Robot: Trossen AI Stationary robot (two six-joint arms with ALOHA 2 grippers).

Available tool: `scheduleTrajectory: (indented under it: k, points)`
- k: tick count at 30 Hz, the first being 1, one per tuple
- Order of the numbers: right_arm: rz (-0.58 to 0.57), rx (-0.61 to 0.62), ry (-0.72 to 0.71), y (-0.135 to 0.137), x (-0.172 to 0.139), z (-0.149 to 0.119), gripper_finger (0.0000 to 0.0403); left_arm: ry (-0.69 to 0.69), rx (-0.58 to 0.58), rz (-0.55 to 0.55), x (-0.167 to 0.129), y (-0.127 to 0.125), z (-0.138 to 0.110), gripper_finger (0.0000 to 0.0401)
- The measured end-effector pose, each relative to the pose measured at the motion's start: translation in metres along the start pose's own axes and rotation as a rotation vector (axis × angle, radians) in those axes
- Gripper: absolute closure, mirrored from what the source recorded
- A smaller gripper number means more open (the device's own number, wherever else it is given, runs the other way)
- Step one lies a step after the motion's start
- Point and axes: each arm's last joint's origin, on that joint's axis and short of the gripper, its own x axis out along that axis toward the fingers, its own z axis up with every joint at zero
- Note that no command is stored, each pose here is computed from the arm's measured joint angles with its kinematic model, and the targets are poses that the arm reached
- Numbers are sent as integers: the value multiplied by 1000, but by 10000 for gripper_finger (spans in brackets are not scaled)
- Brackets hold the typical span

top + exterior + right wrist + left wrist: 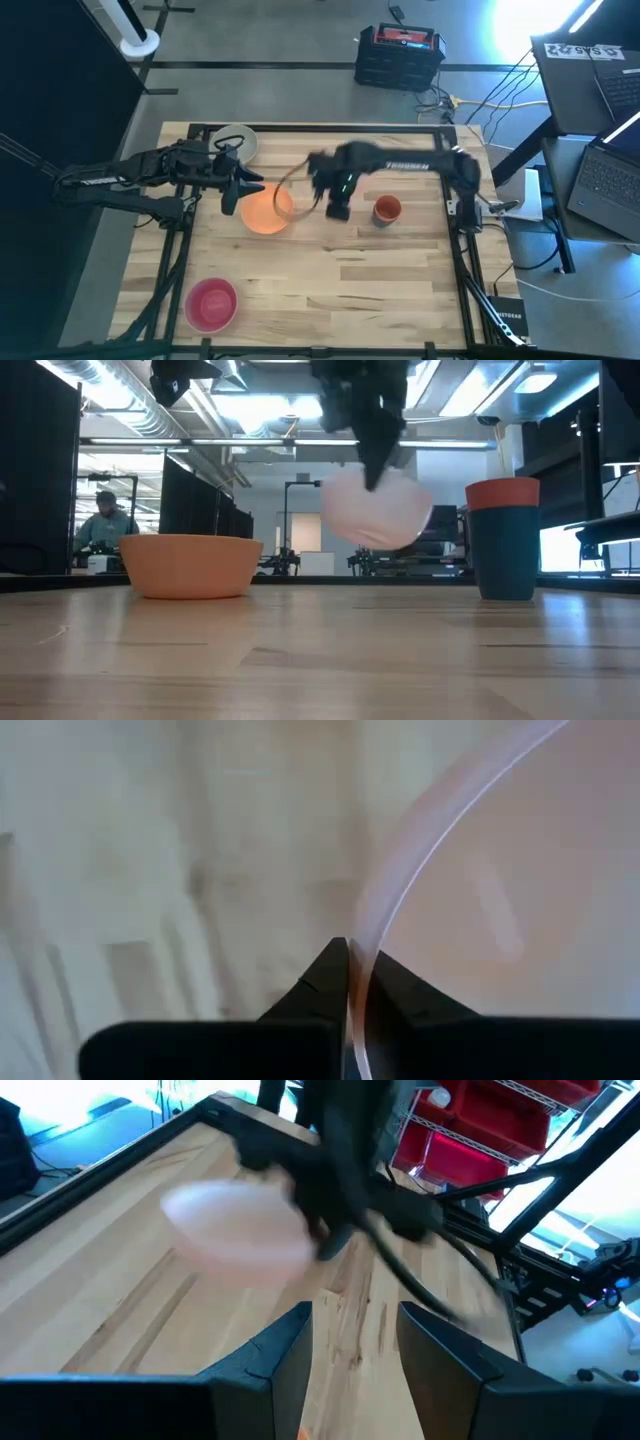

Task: Nest bowls inside each other
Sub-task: Move the light pink bowl to the middle of the table, then stack the orange bowl into the light pink bowl

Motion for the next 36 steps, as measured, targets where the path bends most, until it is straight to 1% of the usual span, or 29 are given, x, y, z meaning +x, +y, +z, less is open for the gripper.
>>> scheduleTrajectory:
  k: [2, 5, 19, 21, 24, 30, 32, 34, 35, 36]
  points:
    - [10, -32, 26, 19, 14, 6, 403, 6, 4, 1, 0, 0, -1, 270]
    - [16, -51, 86, 34, 34, 7, 403, 9, 1, 2, 0, 0, -1, 270]
    - [7, -79, 167, 48, 89, 15, 389, 51, -15, 16, 0, 2, -5, 270]
    - [37, -81, 155, 50, 82, 16, 369, 51, -9, 16, 0, 2, -5, 270]
    - [67, -90, 102, 54, 64, 23, 324, 51, -3, 16, 0, 2, -5, 270]
    - [57, -111, 16, 59, 26, 35, 229, 55, 1, 17, 0, 2, -5, 270]
    - [65, -168, -47, 63, 10, 40, 207, 55, 0, 17, 0, 2, -5, 270]
    - [72, -253, -173, 67, -2, 51, 194, 54, 0, 17, 0, 2, -5, 270]
    - [73, -299, -236, 68, -4, 56, 191, 55, 2, 17, 0, 2, -5, 270]
    - [73, -327, -260, 68, -2, 60, 192, 55, 2, 17, 0, 2, -5, 270]
